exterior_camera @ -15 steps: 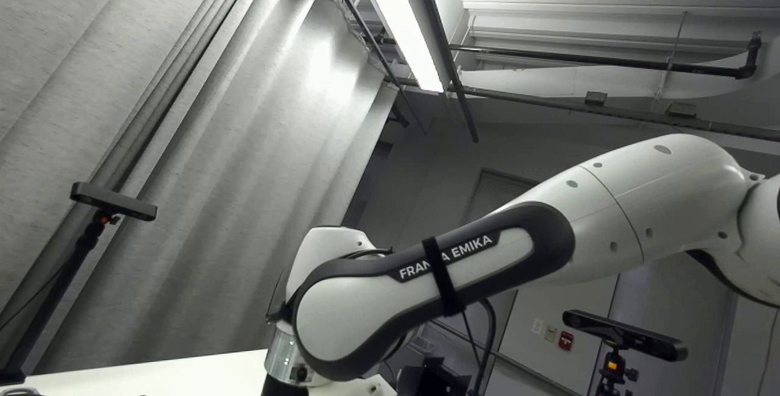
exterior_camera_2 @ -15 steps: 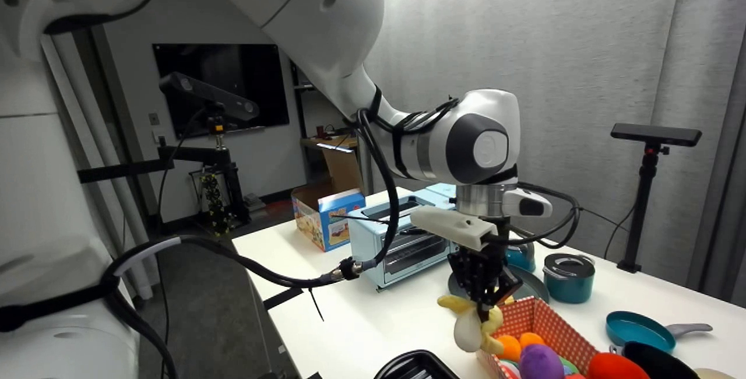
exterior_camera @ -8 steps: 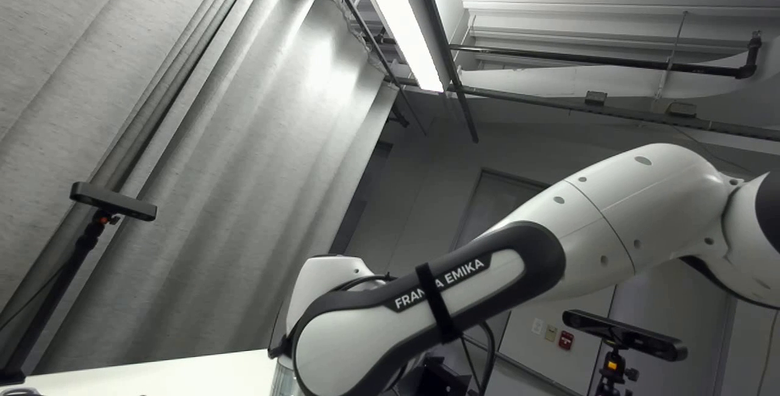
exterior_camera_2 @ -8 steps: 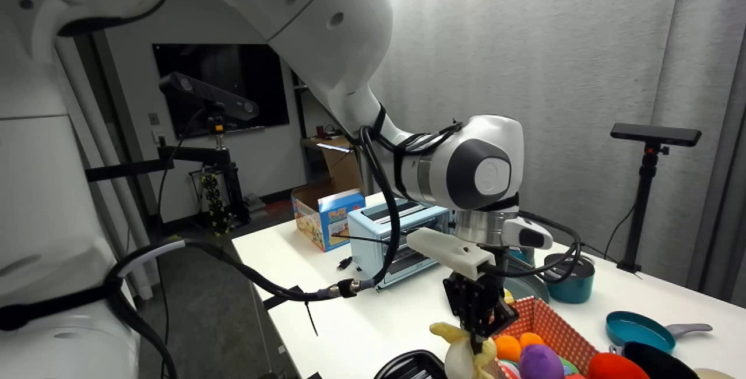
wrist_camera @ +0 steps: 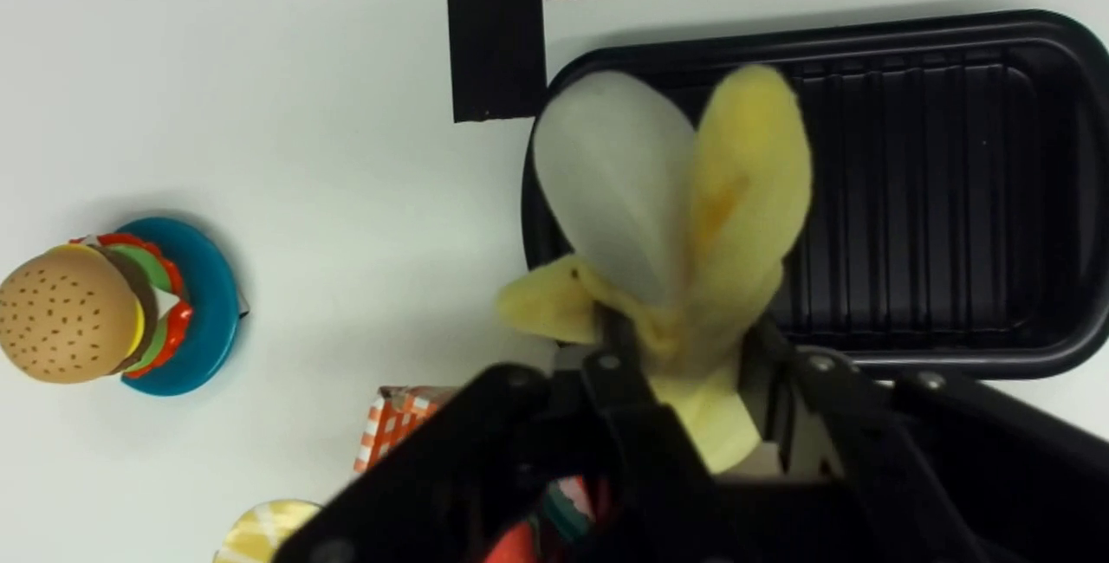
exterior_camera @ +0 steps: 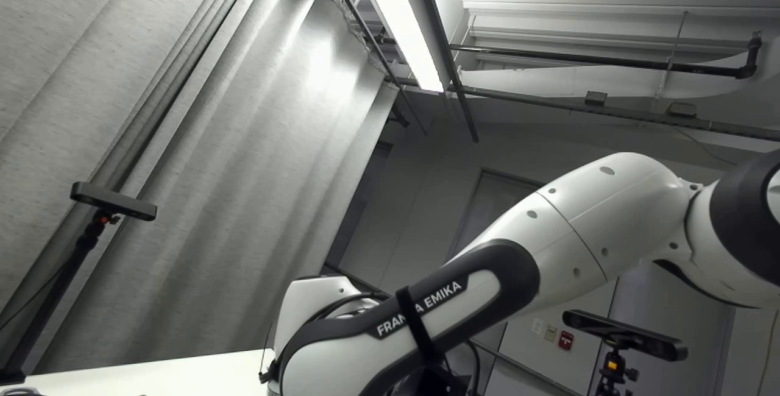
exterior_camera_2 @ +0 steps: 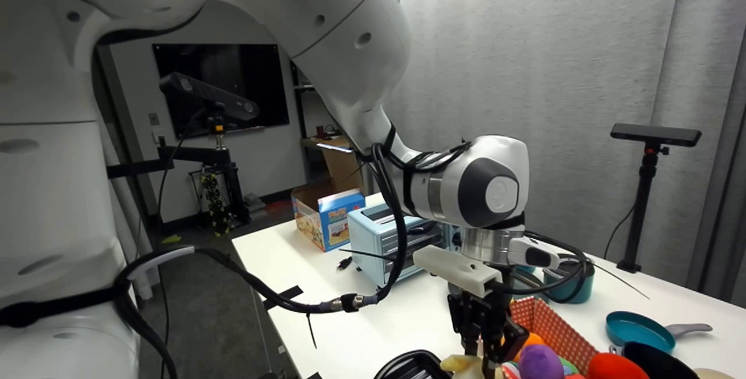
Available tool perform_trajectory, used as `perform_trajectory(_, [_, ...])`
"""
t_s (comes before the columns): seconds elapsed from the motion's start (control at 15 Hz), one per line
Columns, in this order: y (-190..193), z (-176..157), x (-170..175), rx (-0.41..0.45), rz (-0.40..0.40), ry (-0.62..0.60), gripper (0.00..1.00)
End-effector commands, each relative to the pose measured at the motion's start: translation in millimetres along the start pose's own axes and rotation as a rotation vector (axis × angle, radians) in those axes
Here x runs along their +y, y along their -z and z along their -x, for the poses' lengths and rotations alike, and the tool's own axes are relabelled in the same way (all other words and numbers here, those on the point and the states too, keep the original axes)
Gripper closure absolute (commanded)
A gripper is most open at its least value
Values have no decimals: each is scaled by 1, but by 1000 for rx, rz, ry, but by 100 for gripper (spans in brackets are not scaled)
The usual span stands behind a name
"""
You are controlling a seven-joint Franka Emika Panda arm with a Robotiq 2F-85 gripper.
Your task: Remove the banana, plum and apple toys from the basket and place them on the black tray
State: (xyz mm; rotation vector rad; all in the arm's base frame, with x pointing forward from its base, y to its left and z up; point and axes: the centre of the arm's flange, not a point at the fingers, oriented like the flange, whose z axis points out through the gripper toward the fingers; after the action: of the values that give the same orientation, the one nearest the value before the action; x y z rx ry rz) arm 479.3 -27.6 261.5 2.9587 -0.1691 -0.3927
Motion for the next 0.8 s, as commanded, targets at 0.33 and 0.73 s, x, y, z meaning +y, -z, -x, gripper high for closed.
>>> perform_trajectory(0.33, [10,-2,4,18,14,-38,1])
perform_trajectory(0.73, [58,-12,18,150,-6,-124,0])
